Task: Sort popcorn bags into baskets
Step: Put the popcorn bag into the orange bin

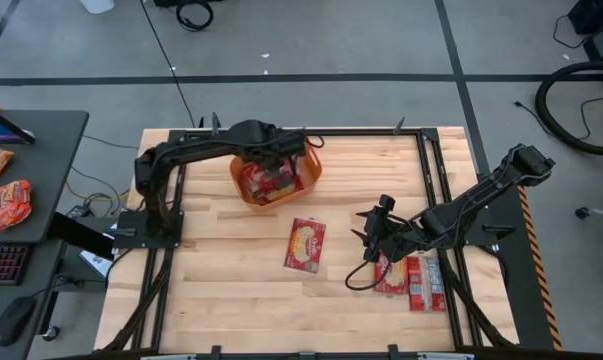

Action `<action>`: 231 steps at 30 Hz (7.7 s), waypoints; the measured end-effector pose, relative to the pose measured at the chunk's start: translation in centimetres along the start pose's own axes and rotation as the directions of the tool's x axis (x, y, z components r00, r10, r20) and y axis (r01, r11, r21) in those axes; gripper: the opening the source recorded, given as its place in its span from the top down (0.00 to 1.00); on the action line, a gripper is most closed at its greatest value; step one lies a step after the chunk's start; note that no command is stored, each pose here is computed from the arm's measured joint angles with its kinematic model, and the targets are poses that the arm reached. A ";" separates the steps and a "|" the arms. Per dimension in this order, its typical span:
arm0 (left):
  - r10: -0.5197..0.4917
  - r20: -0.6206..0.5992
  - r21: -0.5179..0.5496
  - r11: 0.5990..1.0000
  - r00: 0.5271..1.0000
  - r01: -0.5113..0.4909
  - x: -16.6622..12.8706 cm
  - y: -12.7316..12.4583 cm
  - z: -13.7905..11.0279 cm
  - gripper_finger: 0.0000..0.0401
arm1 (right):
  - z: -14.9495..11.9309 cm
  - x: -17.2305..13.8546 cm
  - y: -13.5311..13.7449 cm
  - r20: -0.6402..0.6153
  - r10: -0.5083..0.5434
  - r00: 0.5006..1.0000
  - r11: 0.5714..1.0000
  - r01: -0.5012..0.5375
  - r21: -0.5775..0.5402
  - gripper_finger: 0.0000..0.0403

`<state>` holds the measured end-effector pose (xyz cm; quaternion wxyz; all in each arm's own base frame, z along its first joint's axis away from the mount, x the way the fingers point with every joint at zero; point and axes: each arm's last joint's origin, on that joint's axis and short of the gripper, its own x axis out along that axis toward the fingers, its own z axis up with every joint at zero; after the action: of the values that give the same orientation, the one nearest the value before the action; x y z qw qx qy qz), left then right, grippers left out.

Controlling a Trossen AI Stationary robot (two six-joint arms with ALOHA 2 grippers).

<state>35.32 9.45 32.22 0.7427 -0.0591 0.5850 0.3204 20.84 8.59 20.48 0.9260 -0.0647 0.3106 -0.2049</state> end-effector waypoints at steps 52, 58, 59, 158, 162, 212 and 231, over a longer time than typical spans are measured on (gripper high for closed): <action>0.390 -0.190 0.695 0.701 0.901 -0.157 3.4 -3.0 -6.8 0.64 | -0.2 0.7 2.3 0.036 0.066 0.997 0.998 -0.066 0.015 0.43; 0.098 -0.050 0.559 0.828 0.994 -0.054 1.6 -4.3 -5.8 0.64 | 0.0 0.7 2.3 0.044 0.068 0.997 0.998 -0.068 0.003 0.43; 0.054 -0.017 0.528 0.848 0.998 -0.037 1.5 -4.6 -5.4 0.64 | 0.0 0.8 2.3 0.051 0.069 0.996 0.998 -0.069 0.003 0.43; -0.231 0.185 0.588 0.805 0.955 0.081 10.0 -19.7 -13.9 0.65 | -1.5 12.4 8.4 -0.074 0.177 0.981 0.593 -0.166 -0.788 0.78; -0.179 0.112 0.615 0.785 0.977 0.073 9.0 -19.2 -14.1 0.65 | -1.5 12.4 8.4 -0.081 0.187 0.979 0.598 -0.179 -0.781 0.94; -0.204 0.365 0.521 0.853 0.908 -0.017 -1.2 -18.5 -13.9 0.95 | 9.1 6.5 5.2 -0.106 0.241 0.965 0.922 -0.261 -0.287 0.95; 0.048 0.499 0.486 0.811 0.865 -0.326 -4.9 -11.7 -14.6 0.94 | 7.3 -0.2 3.1 -0.118 0.108 0.987 0.970 -0.131 -0.206 0.71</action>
<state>29.03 -8.48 28.82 0.8086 0.2973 0.4602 0.2146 26.14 11.45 25.71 0.9065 -0.1337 0.3829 -0.1173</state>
